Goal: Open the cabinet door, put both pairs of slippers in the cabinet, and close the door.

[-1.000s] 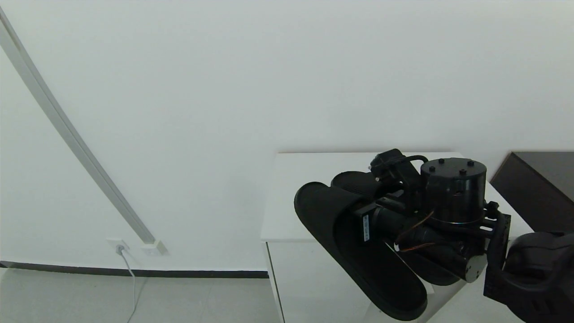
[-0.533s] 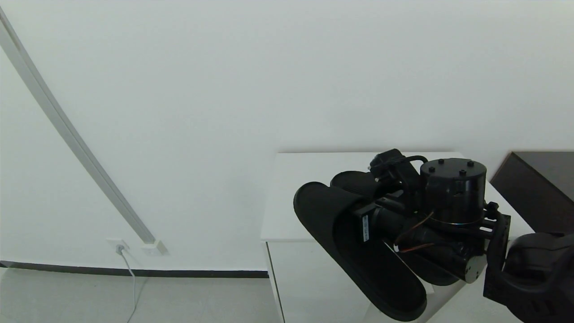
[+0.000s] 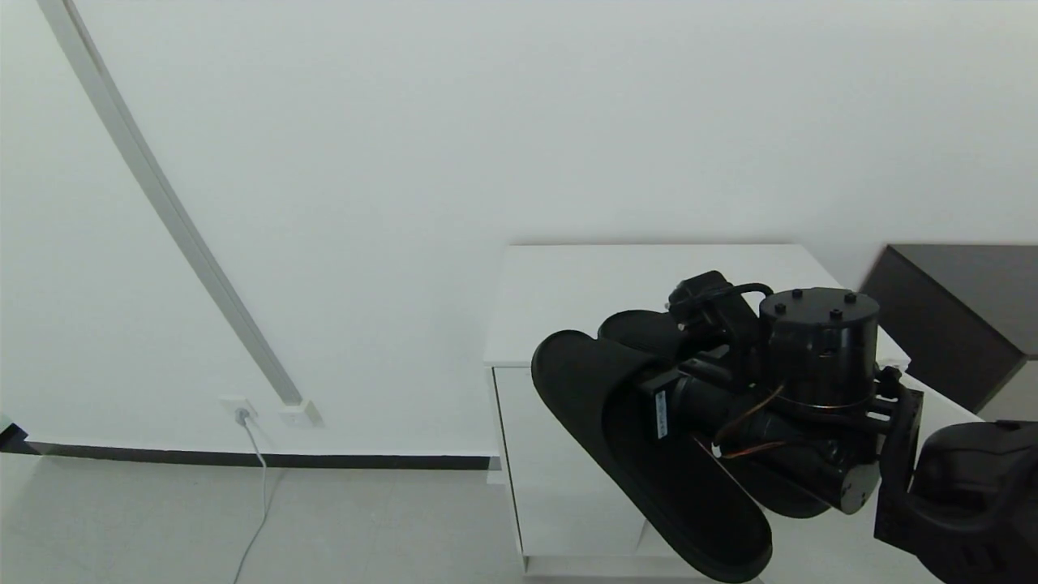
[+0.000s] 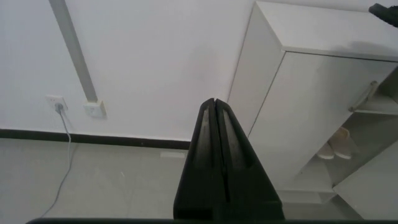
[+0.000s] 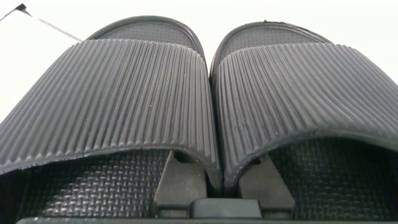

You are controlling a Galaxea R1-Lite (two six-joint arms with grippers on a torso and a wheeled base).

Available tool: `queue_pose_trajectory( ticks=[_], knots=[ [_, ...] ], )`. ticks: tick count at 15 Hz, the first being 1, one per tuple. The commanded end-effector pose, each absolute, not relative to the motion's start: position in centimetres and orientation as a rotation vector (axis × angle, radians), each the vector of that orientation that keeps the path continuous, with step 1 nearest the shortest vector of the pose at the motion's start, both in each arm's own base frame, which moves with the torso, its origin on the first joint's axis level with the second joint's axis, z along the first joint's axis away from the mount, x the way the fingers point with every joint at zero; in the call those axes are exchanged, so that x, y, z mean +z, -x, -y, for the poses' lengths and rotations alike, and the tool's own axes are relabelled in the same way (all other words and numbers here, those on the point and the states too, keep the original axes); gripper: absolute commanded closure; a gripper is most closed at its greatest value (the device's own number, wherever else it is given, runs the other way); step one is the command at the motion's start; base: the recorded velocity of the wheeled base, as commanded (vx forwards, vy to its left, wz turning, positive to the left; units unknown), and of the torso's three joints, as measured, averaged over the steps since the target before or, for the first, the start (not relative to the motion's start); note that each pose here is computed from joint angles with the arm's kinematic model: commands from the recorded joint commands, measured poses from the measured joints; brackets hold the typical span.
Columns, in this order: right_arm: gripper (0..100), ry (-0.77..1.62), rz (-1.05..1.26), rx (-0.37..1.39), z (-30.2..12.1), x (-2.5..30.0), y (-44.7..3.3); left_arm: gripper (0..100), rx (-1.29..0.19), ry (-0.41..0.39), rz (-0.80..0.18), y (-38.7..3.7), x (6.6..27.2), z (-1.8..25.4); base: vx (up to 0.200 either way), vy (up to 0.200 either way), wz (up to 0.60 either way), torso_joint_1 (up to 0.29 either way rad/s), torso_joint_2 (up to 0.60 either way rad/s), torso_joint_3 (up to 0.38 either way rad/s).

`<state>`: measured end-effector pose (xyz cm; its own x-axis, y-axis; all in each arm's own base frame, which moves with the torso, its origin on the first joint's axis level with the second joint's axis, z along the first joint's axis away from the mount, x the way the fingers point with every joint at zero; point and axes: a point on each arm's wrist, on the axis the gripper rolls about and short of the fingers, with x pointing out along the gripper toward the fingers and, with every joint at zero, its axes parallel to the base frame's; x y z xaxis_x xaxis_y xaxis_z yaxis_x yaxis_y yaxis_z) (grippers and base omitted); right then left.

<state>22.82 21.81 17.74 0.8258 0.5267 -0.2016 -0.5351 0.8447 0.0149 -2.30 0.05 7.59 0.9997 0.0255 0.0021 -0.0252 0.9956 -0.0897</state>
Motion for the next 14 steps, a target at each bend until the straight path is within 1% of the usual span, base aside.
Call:
queue_pose_trajectory(
  ticks=[1,12,14],
  knots=[
    [100,0.043,-0.203,0.564,-21.84,17.68,-22.84,100,0.026,0.09,0.001,2.29,7.57,-0.05,0.0,0.0,0.0,0.0,0.0,0.0],
    [100,0.061,-0.209,0.567,-21.76,17.41,-22.68,100,0.025,0.091,0.001,2.28,7.59,-0.05,0.0,0.0,0.0,0.0,0.0,0.0],
    [100,0.06,-0.207,0.565,-21.67,17.47,-22.6,100,0.025,0.091,0.001,2.29,7.57,-0.05,0.0,-0.2,0.0,0.002,0.0,0.002]
  ],
)
